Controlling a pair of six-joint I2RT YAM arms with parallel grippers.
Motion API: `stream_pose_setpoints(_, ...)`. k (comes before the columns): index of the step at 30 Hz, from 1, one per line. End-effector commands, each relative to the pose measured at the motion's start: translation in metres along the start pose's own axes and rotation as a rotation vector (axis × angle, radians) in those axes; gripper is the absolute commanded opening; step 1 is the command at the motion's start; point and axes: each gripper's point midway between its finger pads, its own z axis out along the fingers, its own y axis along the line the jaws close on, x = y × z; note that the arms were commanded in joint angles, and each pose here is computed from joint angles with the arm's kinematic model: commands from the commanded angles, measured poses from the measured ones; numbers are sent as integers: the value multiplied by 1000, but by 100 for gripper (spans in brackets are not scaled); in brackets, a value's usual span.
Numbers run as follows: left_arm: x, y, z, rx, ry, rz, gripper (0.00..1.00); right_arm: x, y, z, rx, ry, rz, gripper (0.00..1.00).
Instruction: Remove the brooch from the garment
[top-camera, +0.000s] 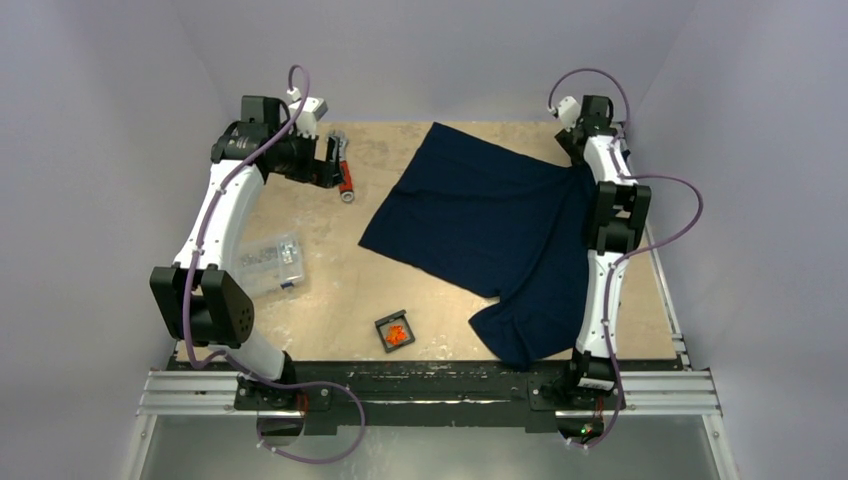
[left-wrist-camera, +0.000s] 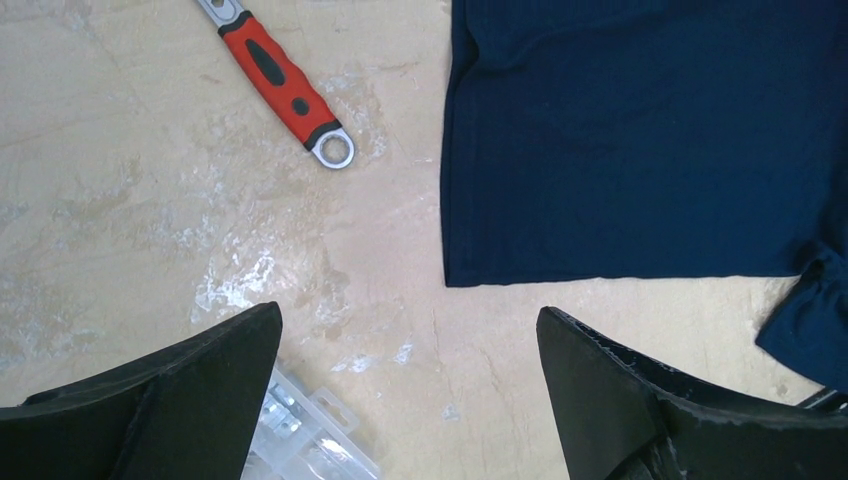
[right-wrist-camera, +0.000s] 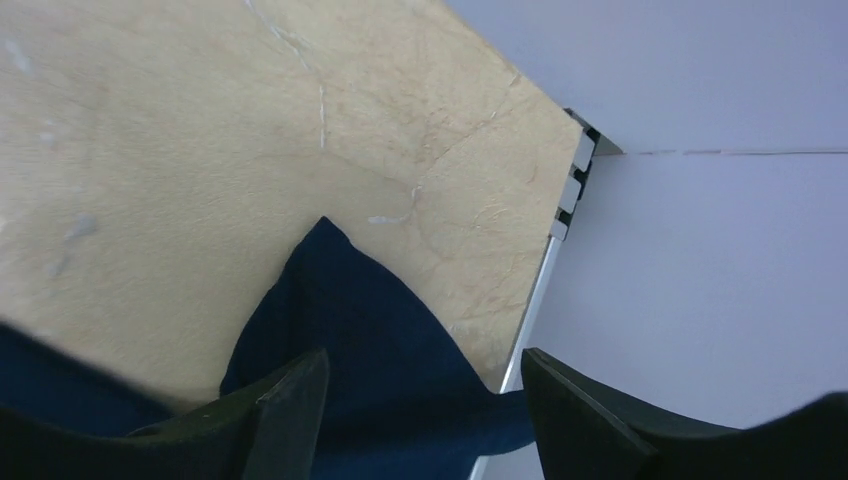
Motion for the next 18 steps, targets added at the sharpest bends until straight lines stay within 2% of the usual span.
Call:
stream_pose_setpoints(1, -36, -4, -8, 30, -111, 23, 100, -45, -70, -83, 10, -185, 193, 76)
stream_pose_setpoints(4, -38, -5, -9, 35, -120, 17, 100, -30, -73, -103, -61, -178, 258, 80)
stream_pose_setpoints(6, -38, -7, -8, 41, -122, 12, 100, -18, -64, -107, -120, -156, 279, 78)
stream_pose_setpoints(11, -33, -9, -6, 59, -120, 6, 100, 16, -29, -105, -282, -62, 324, 53)
stream_pose_setpoints(14, -31, -10, -5, 63, -118, 11, 100, 39, -8, -101, -355, 15, 354, 43)
stream_pose_setpoints(18, -30, -10, -6, 63, -123, 26, 100, 65, 13, -97, -411, 107, 390, 35)
